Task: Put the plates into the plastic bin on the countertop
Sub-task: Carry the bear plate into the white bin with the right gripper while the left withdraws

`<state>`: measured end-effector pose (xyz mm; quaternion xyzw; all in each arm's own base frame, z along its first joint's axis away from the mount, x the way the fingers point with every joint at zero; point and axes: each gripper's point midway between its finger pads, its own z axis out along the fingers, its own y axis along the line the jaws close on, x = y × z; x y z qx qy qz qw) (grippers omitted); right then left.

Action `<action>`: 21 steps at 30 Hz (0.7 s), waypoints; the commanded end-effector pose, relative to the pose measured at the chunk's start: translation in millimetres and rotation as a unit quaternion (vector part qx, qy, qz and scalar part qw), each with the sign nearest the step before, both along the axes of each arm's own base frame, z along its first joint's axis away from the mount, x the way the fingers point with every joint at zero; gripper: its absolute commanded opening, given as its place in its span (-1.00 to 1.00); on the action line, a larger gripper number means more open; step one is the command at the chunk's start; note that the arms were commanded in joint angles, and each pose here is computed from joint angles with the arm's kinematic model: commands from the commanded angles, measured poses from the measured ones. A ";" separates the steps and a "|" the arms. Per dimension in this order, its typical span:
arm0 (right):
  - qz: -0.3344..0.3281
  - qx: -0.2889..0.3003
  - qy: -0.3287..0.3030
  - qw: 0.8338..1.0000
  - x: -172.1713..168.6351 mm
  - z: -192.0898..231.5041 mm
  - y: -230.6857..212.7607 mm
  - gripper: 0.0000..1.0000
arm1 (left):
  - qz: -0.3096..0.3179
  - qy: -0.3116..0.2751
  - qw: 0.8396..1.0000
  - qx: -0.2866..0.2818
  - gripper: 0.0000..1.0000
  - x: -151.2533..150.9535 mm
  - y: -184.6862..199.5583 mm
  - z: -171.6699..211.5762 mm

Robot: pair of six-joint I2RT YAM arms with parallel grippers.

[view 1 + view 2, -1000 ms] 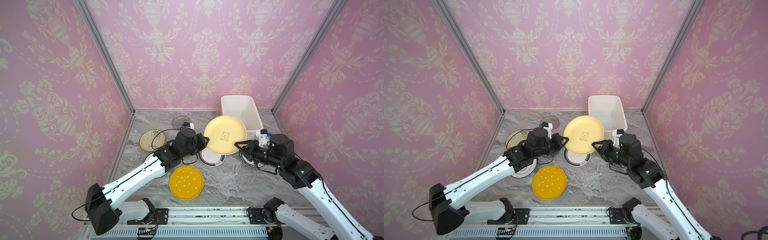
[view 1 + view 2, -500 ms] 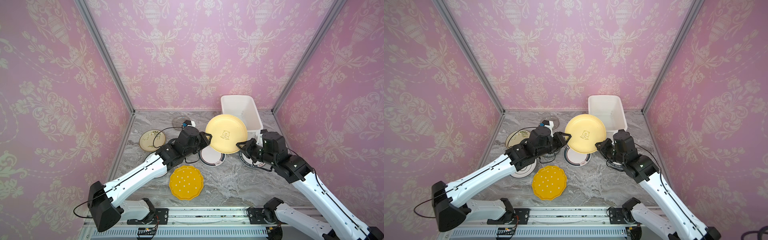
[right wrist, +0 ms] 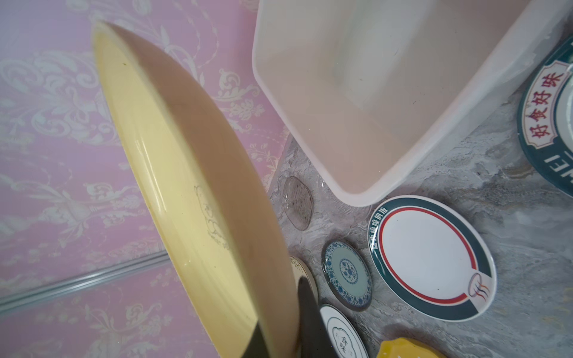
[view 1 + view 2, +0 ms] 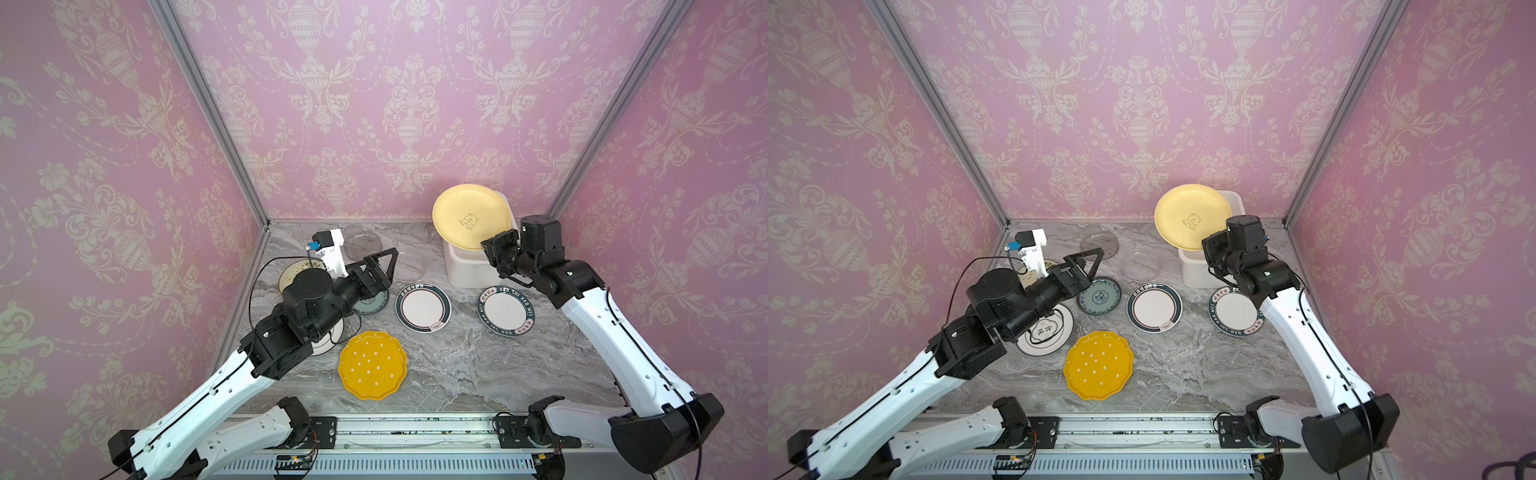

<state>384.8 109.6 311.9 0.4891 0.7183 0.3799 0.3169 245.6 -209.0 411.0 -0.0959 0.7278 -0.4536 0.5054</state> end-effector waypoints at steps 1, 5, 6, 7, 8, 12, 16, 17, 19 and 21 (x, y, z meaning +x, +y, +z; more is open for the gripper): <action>-0.087 0.086 -0.042 0.992 44.7 18.9 -11.0 -1.00 | 0.024 0.003 0.997 0.073 0.95 1.5 12.2 -32.1; -0.132 0.106 -0.016 0.985 81.5 0.5 -12.9 -1.00 | 0.031 0.013 0.996 0.081 0.95 -4.2 22.3 -49.7; -0.142 0.108 -0.013 0.984 88.5 -3.9 -13.6 -1.00 | 0.033 0.013 0.996 0.082 0.95 -5.3 24.6 -52.3; -0.151 0.109 -0.008 0.982 95.4 -7.9 -14.1 -1.00 | 0.035 0.015 0.996 0.084 0.95 -6.4 26.7 -56.1; -0.161 0.109 0.001 0.981 100.6 -13.7 -14.8 -1.00 | 0.038 0.015 0.996 0.085 0.95 -7.4 29.2 -58.4; -0.182 0.103 0.025 0.978 116.4 -31.9 -15.9 -1.00 | 0.049 0.014 0.994 0.092 0.95 -9.8 37.7 -64.4; -0.210 0.099 0.054 0.971 119.0 -52.8 -21.3 -1.00 | 0.056 0.012 0.994 0.098 0.96 -12.0 44.1 -66.6; -0.217 0.097 0.060 0.970 118.7 -57.6 -23.0 -1.00 | 0.058 0.011 0.993 0.099 0.96 -12.3 45.0 -67.3; -0.227 0.093 0.072 0.967 118.6 -67.0 -27.3 -1.00 | 0.061 0.010 0.993 0.102 0.96 -12.8 47.4 -67.6; -0.235 0.092 0.084 0.964 119.5 -77.2 -30.3 -1.00 | 0.063 0.010 0.993 0.104 0.96 -13.0 48.8 -67.5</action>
